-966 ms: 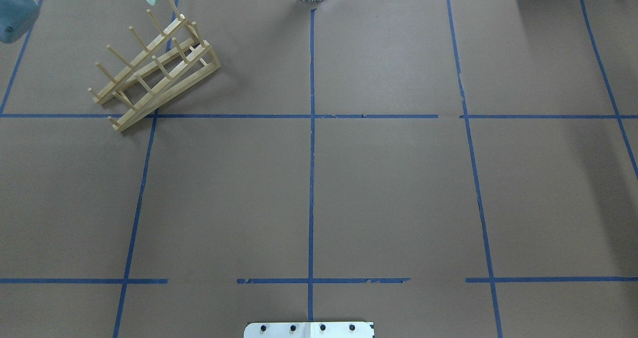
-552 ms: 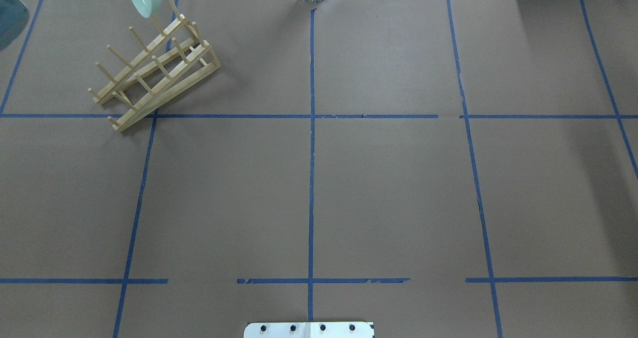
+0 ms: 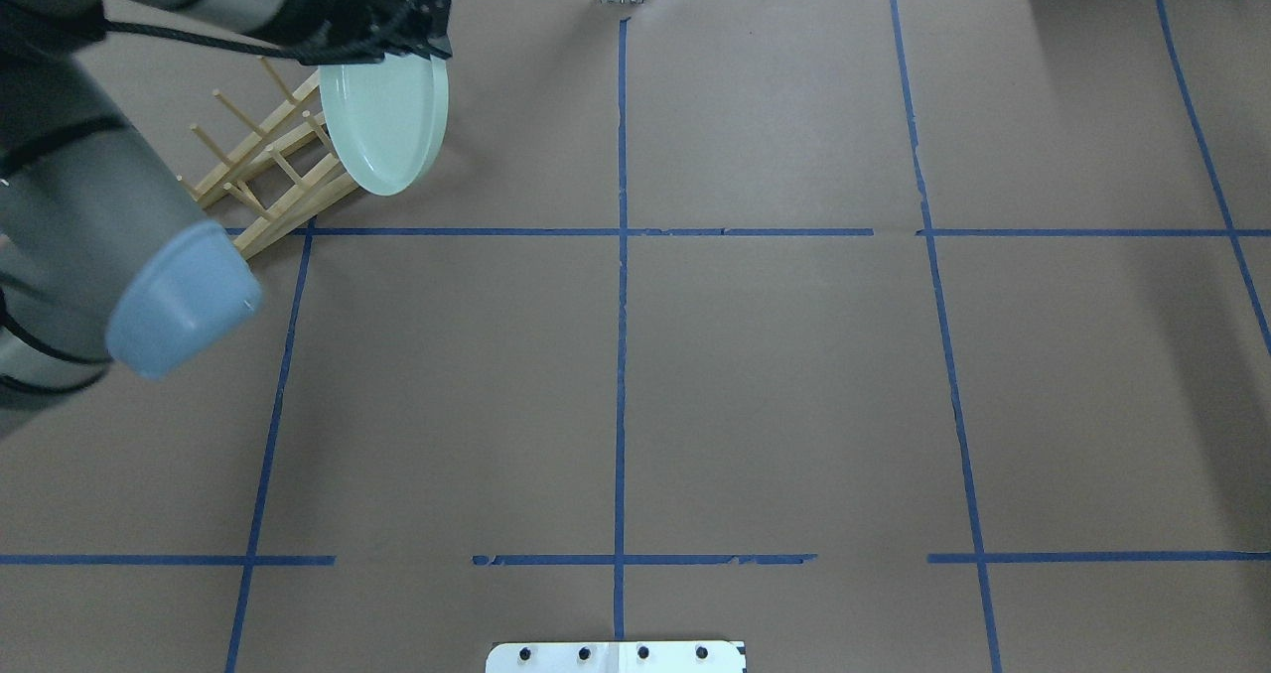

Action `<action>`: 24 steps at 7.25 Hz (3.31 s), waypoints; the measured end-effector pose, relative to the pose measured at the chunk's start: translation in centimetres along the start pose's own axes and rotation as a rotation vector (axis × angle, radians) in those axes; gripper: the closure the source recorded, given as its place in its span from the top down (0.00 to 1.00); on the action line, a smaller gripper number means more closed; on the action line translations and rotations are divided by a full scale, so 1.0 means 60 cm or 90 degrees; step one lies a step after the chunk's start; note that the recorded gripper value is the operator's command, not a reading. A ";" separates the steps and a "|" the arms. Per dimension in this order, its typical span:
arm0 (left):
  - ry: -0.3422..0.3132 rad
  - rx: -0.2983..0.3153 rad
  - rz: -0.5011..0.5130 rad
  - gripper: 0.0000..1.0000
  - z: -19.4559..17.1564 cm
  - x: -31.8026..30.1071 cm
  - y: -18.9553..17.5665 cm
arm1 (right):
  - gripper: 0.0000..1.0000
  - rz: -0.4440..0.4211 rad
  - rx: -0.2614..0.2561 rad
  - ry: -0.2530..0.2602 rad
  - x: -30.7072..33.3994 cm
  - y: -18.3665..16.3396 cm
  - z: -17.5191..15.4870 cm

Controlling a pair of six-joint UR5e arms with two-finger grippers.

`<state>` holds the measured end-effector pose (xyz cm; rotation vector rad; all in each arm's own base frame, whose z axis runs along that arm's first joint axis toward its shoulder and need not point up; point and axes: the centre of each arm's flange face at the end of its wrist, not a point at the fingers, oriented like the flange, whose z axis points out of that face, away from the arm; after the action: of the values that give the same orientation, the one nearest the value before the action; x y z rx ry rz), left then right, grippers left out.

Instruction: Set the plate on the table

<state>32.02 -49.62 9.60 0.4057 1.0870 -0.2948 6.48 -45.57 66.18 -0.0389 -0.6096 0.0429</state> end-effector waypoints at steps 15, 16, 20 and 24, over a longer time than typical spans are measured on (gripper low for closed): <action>-0.286 -0.049 0.561 1.00 0.276 0.024 0.352 | 1.00 0.000 0.000 0.000 0.000 0.000 0.000; -0.265 -0.031 0.551 1.00 0.257 0.033 0.344 | 1.00 0.000 0.000 0.000 0.000 0.000 0.000; -0.148 -0.054 0.406 1.00 0.107 -0.013 0.091 | 1.00 0.000 0.000 0.000 0.000 0.000 0.000; -0.115 -0.163 0.311 1.00 -0.029 -0.511 -0.156 | 1.00 0.000 0.000 0.000 0.000 0.000 0.000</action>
<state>13.23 -56.10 34.83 0.3929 0.8048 0.2350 6.49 -45.56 66.19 -0.0388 -0.6093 0.0424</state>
